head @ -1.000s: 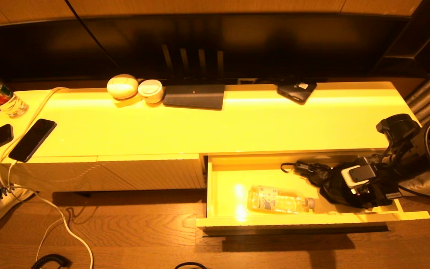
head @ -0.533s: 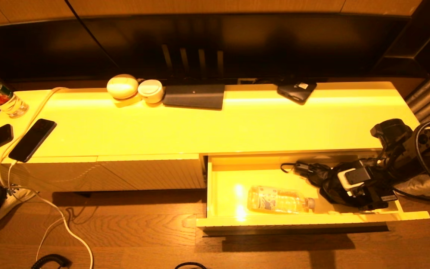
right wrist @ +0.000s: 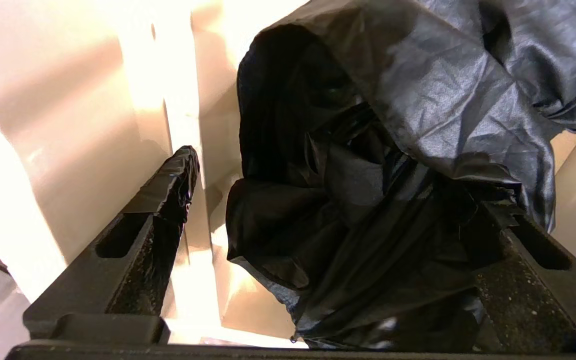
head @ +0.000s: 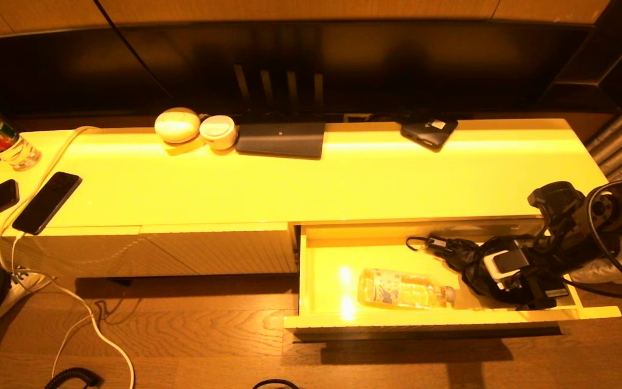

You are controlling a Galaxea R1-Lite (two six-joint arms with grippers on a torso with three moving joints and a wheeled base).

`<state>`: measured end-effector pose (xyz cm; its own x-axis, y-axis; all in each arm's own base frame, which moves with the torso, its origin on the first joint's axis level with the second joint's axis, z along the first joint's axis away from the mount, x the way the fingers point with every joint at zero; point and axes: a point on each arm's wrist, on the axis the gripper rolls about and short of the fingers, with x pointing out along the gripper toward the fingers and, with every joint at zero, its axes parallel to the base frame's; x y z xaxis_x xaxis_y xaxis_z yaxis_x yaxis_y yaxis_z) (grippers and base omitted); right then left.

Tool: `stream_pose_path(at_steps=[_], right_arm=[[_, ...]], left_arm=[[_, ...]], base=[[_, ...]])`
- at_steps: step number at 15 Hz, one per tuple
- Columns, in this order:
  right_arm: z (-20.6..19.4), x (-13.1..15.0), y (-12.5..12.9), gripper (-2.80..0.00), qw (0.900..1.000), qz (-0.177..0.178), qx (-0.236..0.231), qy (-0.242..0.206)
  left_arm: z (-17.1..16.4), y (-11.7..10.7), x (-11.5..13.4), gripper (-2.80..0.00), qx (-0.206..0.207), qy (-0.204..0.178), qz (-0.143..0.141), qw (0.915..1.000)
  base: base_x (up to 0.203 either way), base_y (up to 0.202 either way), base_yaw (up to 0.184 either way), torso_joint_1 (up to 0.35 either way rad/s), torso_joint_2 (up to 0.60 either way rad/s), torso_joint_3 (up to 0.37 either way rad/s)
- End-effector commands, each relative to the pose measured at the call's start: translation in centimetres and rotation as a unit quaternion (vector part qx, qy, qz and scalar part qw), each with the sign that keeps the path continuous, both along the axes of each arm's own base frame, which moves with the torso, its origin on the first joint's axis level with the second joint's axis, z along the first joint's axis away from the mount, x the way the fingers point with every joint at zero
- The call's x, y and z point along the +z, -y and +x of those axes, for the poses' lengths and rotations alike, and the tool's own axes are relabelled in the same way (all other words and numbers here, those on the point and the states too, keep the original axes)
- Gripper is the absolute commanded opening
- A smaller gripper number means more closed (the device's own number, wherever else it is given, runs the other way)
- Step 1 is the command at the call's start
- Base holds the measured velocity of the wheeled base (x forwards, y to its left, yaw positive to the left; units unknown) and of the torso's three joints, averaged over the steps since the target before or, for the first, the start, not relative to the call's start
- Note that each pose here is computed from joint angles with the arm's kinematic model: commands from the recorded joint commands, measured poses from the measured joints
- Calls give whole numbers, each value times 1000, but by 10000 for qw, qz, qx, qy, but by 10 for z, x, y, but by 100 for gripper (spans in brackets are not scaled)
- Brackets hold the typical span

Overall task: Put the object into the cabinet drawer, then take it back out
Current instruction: Take the umbrella out of the drawer and put it on the table

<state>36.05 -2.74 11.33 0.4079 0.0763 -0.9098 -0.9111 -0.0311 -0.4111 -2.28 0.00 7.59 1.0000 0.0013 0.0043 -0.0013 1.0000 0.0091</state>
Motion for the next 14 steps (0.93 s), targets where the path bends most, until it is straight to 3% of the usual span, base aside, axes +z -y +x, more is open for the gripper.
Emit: stream_pose_path(at_steps=[1,7,8,14], right_arm=[[2,-7,0,0,9999,-8,43,-97],[2,-9,0,0,9999,26,8,-137],[3,-7,0,-280,9999,85,1,-105],[3,1,-2,-280,9999,96,42,34]], left_arm=[[0,0,0,-280,1,-6,0,10000],[0,0,-1,-280,1,-14,0,10000],[0,0,0,-280,1,-6,0,10000],[0,0,0,-280,1,-6,0,10000]], base=[[0,0,0,0,0,0],[0,0,0,0,0,0],[0,0,0,0,0,0],[0,0,0,0,0,0]])
